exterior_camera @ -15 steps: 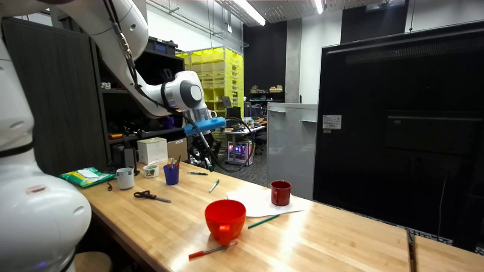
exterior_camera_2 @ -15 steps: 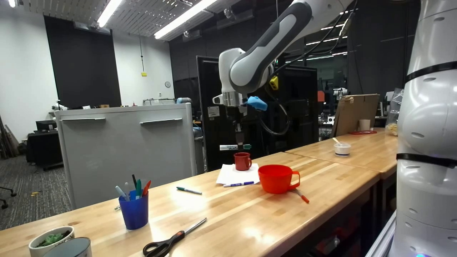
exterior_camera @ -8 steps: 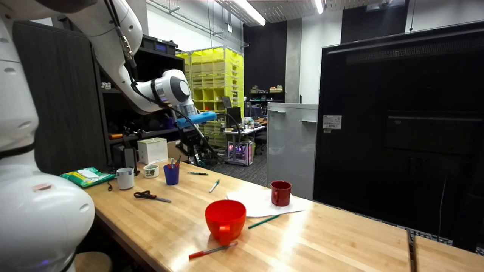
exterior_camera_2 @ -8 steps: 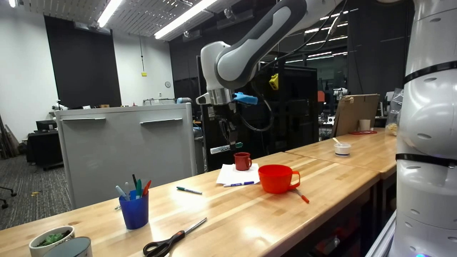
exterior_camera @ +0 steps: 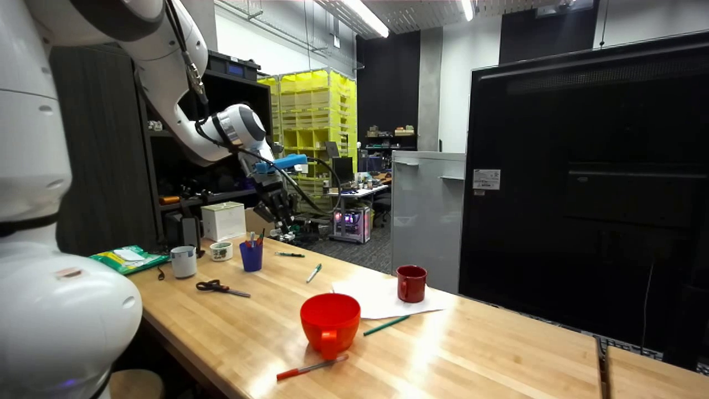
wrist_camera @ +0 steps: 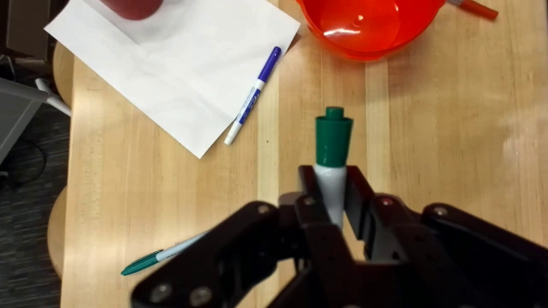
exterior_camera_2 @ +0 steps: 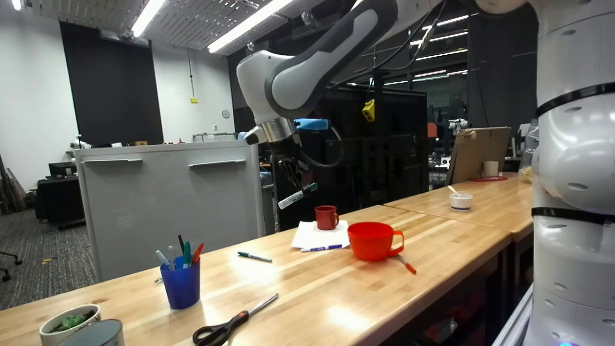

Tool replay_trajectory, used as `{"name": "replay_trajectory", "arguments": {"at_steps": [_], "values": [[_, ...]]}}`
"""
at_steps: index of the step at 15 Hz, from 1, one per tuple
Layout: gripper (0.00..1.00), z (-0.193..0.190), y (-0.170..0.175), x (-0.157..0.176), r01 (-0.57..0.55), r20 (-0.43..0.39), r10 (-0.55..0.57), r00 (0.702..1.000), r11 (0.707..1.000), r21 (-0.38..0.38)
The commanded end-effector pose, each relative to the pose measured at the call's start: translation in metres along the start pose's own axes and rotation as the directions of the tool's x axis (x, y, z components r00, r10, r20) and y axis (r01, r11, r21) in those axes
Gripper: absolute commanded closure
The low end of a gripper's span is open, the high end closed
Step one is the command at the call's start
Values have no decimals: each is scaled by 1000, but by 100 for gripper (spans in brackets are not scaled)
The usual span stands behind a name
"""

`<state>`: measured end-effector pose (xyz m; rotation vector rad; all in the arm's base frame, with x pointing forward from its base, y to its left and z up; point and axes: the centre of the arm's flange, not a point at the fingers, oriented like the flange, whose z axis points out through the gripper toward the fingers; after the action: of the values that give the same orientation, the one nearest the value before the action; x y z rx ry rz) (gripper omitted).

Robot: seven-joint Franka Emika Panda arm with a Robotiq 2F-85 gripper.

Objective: Move the marker to the blue cup

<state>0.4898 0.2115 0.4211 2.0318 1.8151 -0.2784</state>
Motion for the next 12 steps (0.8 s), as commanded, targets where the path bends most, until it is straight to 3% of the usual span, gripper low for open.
{"name": "replay_trajectory", "arguments": {"at_steps": [1,11,12], "values": [[95,-16,17,24,106,81,-103,991,994,-33],[95,-36,33,90,297,159,-278,947,949,-105],[80,-28,23,76,255,131,-242,961,962,-101]]}}
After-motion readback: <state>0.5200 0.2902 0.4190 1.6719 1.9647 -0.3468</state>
